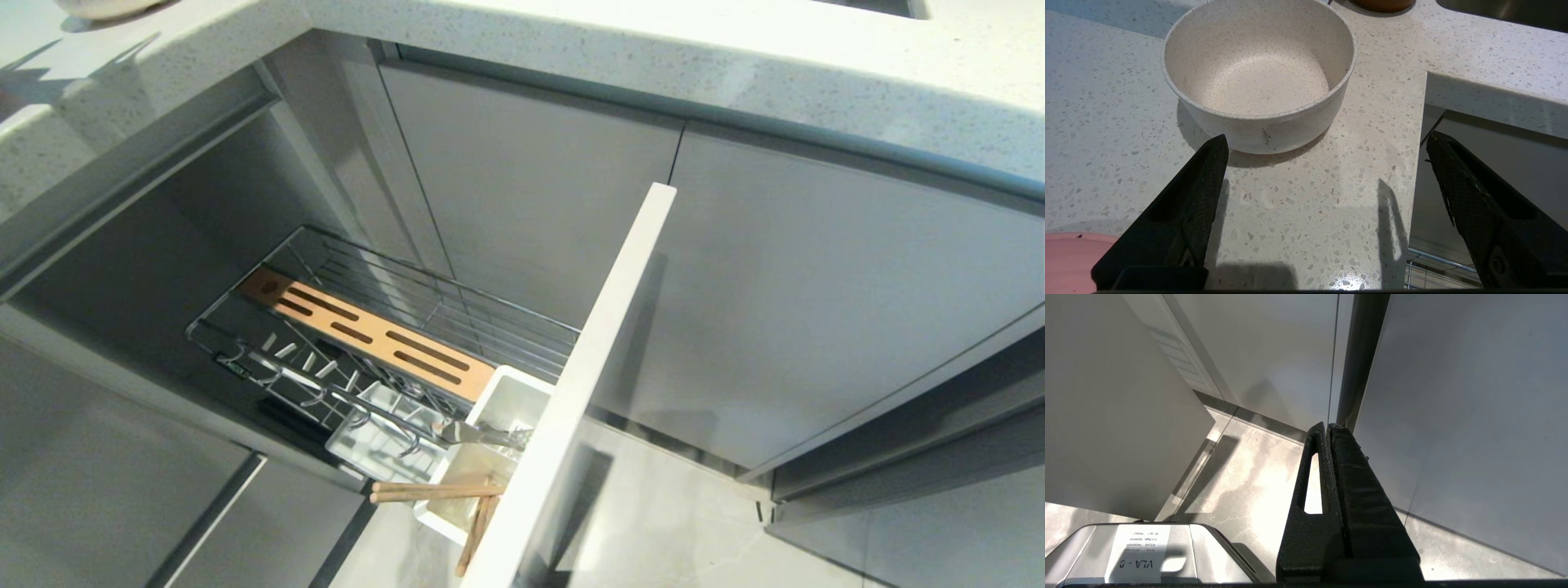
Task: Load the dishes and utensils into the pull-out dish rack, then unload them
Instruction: Pick up the bowl and place it in the cupboard
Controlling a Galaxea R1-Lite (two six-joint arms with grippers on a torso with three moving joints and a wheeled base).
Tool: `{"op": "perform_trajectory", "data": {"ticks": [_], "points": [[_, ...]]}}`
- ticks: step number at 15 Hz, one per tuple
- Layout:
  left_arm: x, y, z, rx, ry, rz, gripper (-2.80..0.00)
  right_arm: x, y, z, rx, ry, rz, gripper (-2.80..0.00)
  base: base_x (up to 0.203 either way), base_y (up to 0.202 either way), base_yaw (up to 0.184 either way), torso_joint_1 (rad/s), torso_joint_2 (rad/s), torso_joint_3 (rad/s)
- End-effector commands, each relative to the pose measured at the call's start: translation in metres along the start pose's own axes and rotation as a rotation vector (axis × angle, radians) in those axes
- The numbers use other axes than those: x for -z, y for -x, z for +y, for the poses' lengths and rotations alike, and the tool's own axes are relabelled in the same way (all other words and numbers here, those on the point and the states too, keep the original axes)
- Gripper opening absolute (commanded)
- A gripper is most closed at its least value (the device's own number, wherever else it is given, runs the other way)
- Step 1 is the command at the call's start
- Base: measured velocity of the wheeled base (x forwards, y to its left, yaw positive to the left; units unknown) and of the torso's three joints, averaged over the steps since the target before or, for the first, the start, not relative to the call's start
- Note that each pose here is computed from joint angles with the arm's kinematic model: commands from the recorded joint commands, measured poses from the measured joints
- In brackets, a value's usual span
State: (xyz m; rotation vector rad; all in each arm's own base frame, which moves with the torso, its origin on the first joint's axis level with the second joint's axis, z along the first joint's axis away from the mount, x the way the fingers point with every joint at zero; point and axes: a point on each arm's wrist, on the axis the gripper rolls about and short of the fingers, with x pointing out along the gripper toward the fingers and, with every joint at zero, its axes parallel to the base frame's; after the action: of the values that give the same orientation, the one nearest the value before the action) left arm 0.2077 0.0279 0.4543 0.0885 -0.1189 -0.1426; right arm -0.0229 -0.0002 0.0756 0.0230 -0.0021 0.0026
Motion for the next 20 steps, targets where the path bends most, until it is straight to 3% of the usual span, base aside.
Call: {"op": "perform_trajectory", "data": {"ticks": [1,13,20], "points": [[0.001,0.000,0.000,0.001,0.002,0.005,0.00,0.000,0.000,0.000,0.000,0.000,0.002,-2.80,0.000,0.000,0.000,0.000,0.00,0.000],[0.007,-0.002,0.001,0.000,0.022,0.054,0.00,0.000,0.000,0.000,0.000,0.000,0.002,-2.80,0.000,0.000,0.000,0.000,0.00,0.000],[-0.010,0.008,0.000,-0.069,-0.017,-0.067,0.00,0.000,0.000,0.000,0.000,0.000,0.002,-2.80,0.000,0.000,0.000,0.000,0.00,0.000]]}}
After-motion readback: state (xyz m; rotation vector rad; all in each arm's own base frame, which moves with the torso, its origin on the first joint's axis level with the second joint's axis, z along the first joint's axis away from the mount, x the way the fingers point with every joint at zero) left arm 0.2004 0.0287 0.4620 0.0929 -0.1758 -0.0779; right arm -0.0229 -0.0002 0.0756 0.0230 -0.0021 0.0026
